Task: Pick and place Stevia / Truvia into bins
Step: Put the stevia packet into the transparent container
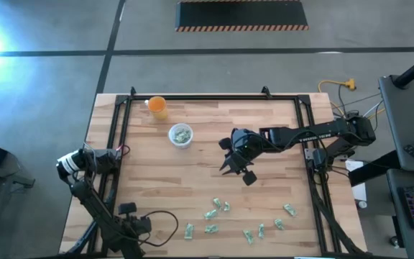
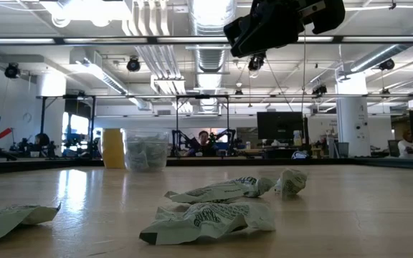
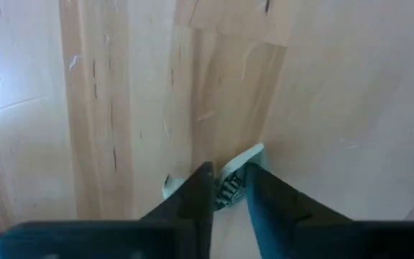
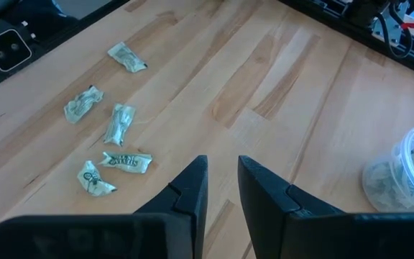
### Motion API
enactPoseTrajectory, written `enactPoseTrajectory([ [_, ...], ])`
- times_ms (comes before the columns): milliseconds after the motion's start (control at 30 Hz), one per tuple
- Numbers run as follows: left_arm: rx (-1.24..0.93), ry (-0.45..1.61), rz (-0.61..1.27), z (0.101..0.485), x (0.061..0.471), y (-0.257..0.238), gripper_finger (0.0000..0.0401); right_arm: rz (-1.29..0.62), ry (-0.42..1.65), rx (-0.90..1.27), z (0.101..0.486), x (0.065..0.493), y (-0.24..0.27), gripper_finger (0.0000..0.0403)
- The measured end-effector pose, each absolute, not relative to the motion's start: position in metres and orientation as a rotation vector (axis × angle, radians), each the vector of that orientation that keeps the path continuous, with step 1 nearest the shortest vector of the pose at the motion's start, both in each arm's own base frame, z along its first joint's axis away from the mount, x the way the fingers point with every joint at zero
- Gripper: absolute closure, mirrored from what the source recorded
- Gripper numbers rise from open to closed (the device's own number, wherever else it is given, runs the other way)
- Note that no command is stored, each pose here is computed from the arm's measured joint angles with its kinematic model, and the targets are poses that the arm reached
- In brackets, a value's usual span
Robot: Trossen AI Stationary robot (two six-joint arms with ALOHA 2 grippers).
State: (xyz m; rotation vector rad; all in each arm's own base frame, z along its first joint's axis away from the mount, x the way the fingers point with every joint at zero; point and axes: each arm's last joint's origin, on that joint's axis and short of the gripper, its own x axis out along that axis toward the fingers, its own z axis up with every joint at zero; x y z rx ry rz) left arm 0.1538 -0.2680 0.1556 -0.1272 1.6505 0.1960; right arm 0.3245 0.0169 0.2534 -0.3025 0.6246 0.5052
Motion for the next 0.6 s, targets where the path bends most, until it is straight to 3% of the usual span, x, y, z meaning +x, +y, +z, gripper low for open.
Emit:
enactPoseTrajectory([
  [200, -0.08, 1.631, 0.201, 0.156, 0.156, -0.264, 0.0395, 0.505, 0.625, -0.302, 0.253, 0.324, 0.017, 0.0335],
  [600, 0.261, 1.146, 0.326, 0.175, 0.202, -0.224, 0.0393, 0.505, 0.625, -0.303, 0.253, 0.325, 0.017, 0.0335],
])
